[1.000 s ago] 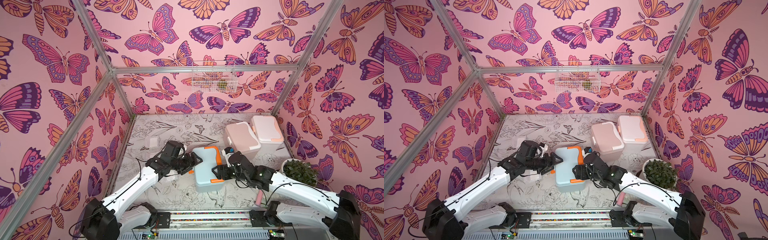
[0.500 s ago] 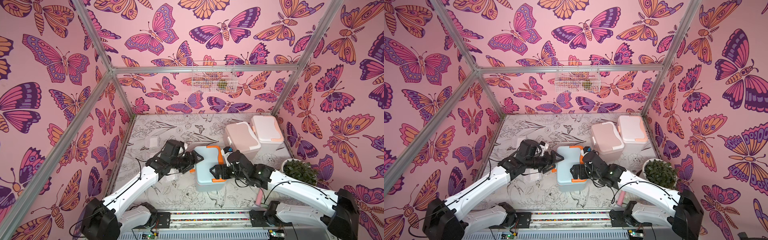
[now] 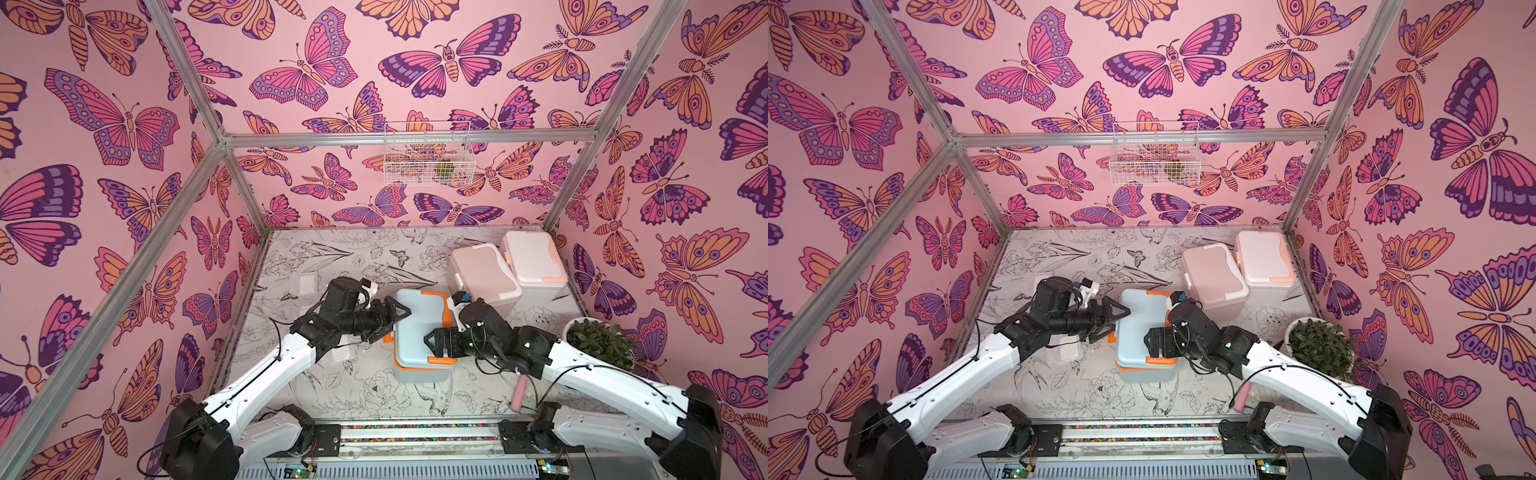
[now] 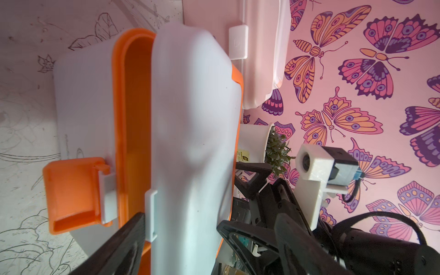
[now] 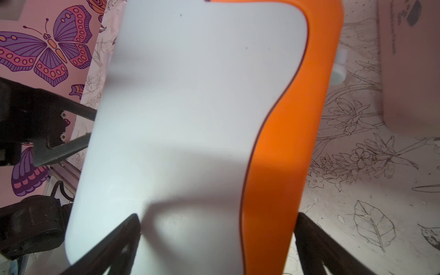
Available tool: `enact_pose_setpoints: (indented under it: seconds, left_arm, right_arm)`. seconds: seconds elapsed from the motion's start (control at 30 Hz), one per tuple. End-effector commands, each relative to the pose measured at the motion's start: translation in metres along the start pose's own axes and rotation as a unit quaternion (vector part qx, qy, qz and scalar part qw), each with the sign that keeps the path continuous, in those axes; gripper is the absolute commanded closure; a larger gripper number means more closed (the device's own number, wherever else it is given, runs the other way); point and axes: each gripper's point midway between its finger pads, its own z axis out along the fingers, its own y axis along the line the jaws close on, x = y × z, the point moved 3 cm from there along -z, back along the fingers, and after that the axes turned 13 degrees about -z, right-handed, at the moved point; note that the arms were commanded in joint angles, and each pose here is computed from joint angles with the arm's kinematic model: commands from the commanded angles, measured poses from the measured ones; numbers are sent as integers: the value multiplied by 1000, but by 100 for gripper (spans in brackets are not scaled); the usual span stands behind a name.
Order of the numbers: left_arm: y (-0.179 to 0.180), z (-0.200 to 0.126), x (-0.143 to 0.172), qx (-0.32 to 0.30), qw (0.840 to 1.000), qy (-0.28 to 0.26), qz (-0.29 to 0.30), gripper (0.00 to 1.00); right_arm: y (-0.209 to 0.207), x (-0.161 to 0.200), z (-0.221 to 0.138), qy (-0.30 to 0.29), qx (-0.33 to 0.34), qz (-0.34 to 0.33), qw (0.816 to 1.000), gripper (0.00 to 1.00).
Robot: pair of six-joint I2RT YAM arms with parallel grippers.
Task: Open first aid kits and take out gauze
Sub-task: Open the lid of the first aid kit.
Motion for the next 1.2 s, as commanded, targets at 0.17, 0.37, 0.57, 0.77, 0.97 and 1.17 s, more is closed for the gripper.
enact_pose_setpoints:
  seconds: [0.17, 0.37, 0.57, 0.77, 0.97, 1.17]
  left_arm:
    - [-39, -5, 6, 57, 998, 26, 30, 14]
    - [-56, -2, 7, 68, 996, 32, 41, 14]
    - [-81, 10, 16, 75, 994, 47, 65, 13]
    - [-107, 32, 28, 72, 991, 65, 97, 13]
    - [-131, 54, 44, 67, 986, 78, 128, 13]
    - [-155, 78, 64, 64, 980, 97, 162, 12]
  right_arm:
    - [-4, -8, -31, -15, 21, -26, 999, 1]
    - [-5, -14, -51, -44, 20, -33, 998, 1]
    - [-6, -19, -68, -77, 14, -30, 997, 1]
    - [-12, -26, -101, -137, 13, -15, 990, 1]
    - [-16, -28, -133, -184, 0, -8, 983, 1]
    - [-12, -28, -141, -196, -21, -4, 980, 1]
